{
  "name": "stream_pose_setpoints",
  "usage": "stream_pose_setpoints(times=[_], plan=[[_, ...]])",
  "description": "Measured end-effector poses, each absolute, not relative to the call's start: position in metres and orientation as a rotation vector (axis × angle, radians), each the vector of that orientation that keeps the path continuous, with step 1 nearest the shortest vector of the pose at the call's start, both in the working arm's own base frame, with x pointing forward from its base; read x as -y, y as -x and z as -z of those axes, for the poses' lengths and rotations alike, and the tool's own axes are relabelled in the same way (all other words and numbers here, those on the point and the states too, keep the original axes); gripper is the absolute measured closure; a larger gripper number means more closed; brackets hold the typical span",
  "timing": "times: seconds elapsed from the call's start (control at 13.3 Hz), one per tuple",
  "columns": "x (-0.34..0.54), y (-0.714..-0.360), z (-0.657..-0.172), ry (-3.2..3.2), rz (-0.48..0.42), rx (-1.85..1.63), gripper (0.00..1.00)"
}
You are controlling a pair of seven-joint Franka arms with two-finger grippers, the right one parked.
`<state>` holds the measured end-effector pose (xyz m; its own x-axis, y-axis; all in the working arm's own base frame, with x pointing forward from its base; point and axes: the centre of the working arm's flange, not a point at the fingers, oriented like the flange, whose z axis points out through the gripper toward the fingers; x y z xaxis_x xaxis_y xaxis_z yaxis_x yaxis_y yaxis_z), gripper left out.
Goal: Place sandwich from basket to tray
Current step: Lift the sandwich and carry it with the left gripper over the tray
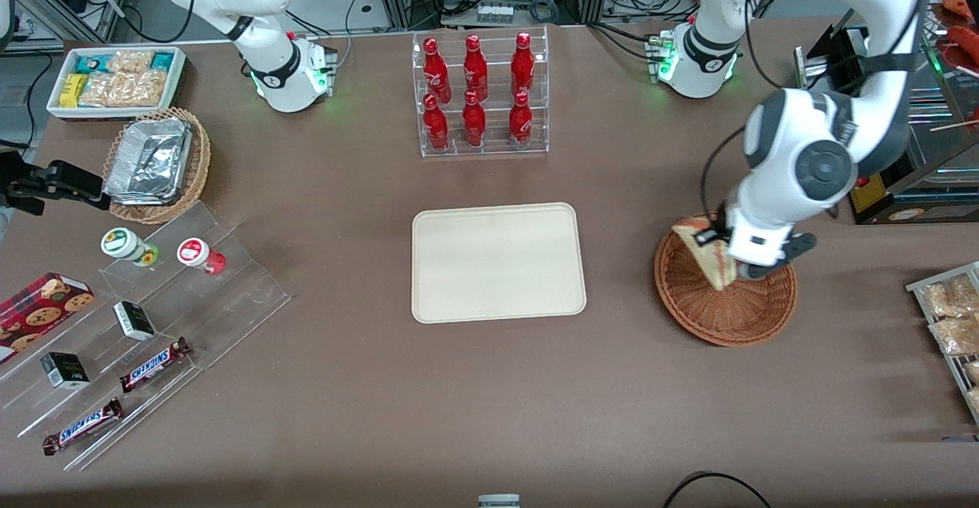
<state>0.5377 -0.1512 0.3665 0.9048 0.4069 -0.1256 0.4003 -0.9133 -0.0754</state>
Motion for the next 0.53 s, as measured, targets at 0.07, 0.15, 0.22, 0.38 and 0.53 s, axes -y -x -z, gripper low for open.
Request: stream_pose_setpoints(times=[0.07,0.15,0.22,0.38,0.53], plan=[[0.174,-0.533,-0.369,3.037,-0.209,0.578,0.85],[0.196,-0.528,-0.369,3.052,-0.211,0.517,0.85],[0.216,-0.524,-0.367,3.064,-0.217,0.461,0.85],[0.26,-0.518,-0.36,3.086,-0.23,0.347,0.85],[0.31,-0.511,-0.353,3.107,-0.239,0.223,0.85]])
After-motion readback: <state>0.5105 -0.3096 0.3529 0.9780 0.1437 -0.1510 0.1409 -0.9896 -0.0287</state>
